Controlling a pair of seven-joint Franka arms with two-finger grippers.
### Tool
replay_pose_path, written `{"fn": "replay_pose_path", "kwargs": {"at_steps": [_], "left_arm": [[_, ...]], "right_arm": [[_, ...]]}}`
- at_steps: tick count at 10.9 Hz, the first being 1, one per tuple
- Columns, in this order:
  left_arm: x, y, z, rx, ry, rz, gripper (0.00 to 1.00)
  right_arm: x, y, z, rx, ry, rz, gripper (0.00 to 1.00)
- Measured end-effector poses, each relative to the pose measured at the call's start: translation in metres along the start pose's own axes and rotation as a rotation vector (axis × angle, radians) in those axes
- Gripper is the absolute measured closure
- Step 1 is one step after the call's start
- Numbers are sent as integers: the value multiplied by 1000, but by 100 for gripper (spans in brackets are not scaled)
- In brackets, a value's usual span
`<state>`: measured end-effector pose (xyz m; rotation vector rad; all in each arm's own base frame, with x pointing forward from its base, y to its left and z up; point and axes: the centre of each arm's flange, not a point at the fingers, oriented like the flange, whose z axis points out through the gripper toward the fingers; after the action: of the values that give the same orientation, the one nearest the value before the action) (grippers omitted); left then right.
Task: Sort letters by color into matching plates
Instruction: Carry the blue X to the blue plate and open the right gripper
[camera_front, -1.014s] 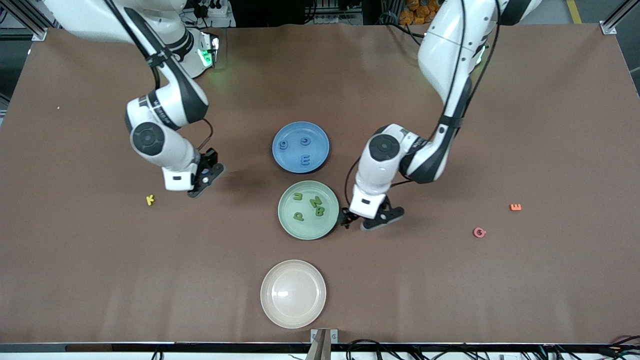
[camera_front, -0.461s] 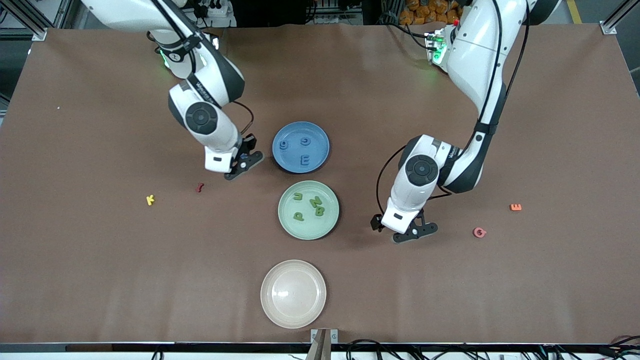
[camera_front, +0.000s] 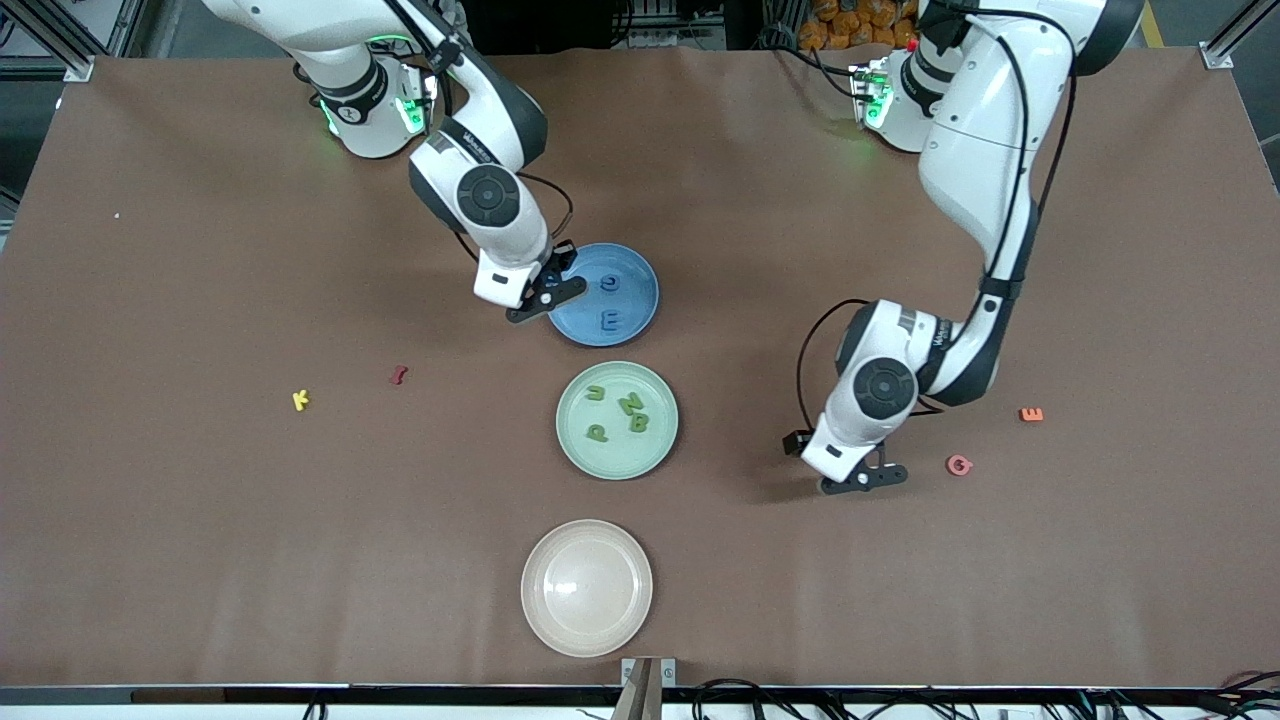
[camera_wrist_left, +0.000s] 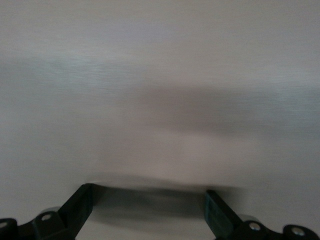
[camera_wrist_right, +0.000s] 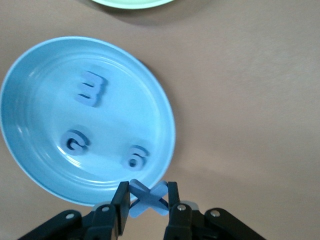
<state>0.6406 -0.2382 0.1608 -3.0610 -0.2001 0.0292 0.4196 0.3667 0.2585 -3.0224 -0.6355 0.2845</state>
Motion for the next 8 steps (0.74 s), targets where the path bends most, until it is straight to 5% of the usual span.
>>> {"fn": "replay_pose_path", "kwargs": {"at_steps": [6,8], "left_arm": [[-19,-13,22,38,-79,20,0],[-32,-22,20,49,-101,14,0]], "right_arm": [[13,-53,25,56,-5,176,65],[16,-53,22,60,0,186,52]]}}
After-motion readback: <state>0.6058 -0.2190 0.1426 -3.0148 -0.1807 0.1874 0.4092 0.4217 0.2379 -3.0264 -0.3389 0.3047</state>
